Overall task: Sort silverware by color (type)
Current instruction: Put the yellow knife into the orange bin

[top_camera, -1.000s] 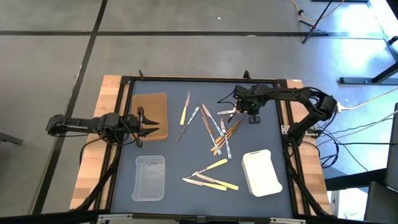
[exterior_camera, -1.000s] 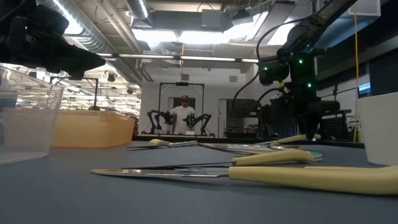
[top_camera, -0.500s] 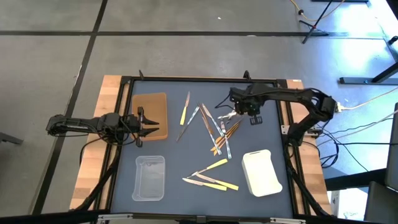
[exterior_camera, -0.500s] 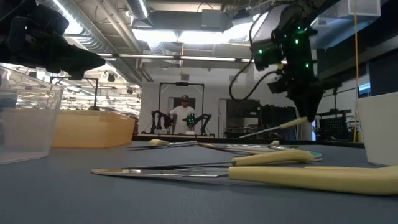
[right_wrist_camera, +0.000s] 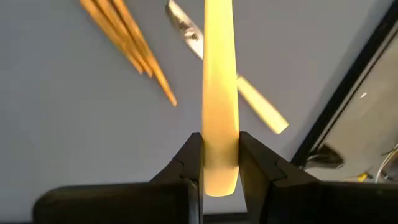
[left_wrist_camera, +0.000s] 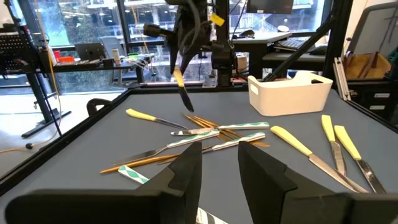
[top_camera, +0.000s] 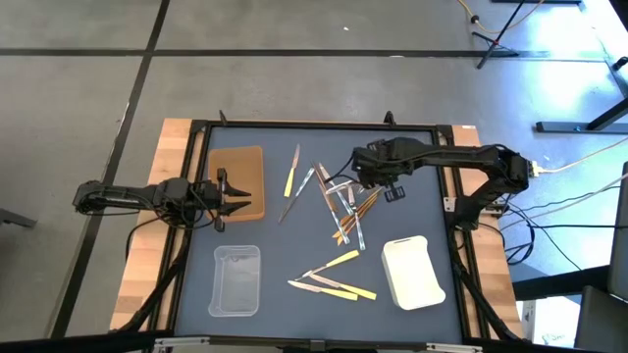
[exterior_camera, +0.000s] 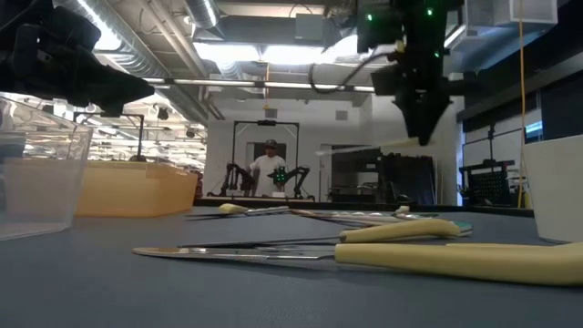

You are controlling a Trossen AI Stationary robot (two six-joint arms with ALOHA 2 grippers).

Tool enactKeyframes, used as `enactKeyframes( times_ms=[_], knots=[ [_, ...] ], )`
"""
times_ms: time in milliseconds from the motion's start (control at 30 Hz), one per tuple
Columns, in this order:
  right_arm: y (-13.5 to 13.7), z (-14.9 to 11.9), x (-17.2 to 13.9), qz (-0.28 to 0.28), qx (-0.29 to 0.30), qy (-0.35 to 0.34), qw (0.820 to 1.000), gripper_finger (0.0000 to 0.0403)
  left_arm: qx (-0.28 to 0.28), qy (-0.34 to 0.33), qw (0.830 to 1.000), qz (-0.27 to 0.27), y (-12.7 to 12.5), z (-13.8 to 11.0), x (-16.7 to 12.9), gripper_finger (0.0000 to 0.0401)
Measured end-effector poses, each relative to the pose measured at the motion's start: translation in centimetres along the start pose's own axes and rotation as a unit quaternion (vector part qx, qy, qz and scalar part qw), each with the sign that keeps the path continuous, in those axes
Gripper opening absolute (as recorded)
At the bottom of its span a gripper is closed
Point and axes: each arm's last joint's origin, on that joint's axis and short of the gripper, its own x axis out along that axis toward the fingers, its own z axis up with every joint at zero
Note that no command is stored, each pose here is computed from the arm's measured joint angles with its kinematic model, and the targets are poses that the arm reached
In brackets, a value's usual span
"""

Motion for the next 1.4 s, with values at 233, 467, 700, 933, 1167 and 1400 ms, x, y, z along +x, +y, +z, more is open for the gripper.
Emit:
enactKeyframes(
  times_ms=[233, 467, 700, 933, 1167, 1400],
  knots=[
    [-0.3, 1.2, -1.5, -0.034, -0.028, -0.045, 0.998, 0.0056, -0.041, -0.082, 0.995, 0.028, 0.2, 1.6, -0.1, 0.0098],
    [0.5, 3.3, -2.4, -0.116, -0.130, -0.082, 0.981, 0.0056, -0.186, -0.114, 0.974, 0.055, 0.5, 2.0, -0.2, 0.0098],
    [1.5, 5.5, -3.8, -0.206, -0.207, -0.124, 0.948, 0.0056, -0.298, -0.107, 0.947, 0.058, 0.5, 1.8, 0.2, 0.0098],
    [2.0, 6.8, -4.8, -0.254, -0.257, -0.155, 0.919, 0.0056, -0.341, -0.105, 0.932, 0.059, 0.4, 2.5, 1.2, 0.0098],
    [1.9, 6.8, -4.8, -0.260, -0.269, -0.154, 0.914, 0.0056, -0.345, -0.075, 0.932, 0.076, 0.3, 5.1, 3.2, 0.0098],
    [1.9, 6.8, -4.8, -0.261, -0.286, -0.149, 0.910, 0.0056, -0.339, -0.050, 0.935, 0.085, -0.1, 8.7, 6.8, 0.0098]
  ],
)
